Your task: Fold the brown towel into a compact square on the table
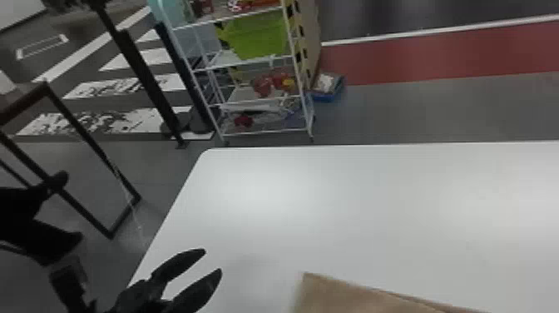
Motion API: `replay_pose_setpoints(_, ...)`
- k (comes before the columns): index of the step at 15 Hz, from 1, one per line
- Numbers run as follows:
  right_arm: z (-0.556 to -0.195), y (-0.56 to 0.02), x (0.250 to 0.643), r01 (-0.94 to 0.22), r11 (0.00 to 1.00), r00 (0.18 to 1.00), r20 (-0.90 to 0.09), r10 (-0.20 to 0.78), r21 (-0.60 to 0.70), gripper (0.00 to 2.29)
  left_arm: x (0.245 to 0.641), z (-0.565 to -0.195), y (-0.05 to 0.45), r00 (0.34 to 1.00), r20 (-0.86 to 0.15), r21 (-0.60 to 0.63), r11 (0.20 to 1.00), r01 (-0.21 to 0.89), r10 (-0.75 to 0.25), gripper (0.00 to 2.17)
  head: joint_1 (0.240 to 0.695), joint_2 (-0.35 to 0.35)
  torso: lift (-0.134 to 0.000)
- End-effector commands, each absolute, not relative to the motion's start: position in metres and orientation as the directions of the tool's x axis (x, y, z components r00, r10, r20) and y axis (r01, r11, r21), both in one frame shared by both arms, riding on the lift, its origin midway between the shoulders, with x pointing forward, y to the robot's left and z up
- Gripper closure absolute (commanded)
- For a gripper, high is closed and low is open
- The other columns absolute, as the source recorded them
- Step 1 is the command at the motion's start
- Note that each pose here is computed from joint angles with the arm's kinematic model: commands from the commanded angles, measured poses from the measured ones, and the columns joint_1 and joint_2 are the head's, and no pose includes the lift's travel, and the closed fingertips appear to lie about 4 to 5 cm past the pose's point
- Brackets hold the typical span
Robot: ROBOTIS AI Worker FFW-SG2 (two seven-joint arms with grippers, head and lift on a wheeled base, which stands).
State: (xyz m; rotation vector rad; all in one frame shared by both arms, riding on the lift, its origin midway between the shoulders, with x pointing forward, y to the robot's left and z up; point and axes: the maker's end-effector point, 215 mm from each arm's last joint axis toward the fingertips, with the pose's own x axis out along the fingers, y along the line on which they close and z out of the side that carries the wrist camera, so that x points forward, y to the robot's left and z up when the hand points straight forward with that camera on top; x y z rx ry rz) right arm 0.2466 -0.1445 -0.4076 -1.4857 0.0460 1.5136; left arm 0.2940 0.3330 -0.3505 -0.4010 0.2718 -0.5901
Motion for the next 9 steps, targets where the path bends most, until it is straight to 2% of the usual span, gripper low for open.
replay_pose_setpoints(1, -0.426, -0.134, 0.249, -0.617, -0.578, 0.19, -0.814, 0.549, -0.534, 0.21, 0.29, -0.353, 0.338, 0.803, -0.129, -0.45, 0.755, 0.476, -0.582, 0.03, 0.695, 0.35, -0.122)
replay_pose_setpoints(5, -0.43, -0.108, 0.263, -0.653, -0.544, 0.169, -0.802, 0.574, -0.527, 0.22, 0.284, -0.352, 0.352, 0.815, -0.115, -0.449, 0.762, 0.467, -0.567, 0.03, 0.695, 0.35, -0.122)
replay_pose_setpoints(9, -0.44, -0.095, 0.266, -0.653, -0.568, 0.156, -0.823, 0.546, -0.501, 0.28, 0.282, -0.353, 0.358, 0.82, -0.107, -0.454, 0.761, 0.463, -0.562, 0.03, 0.695, 0.35, -0.122)
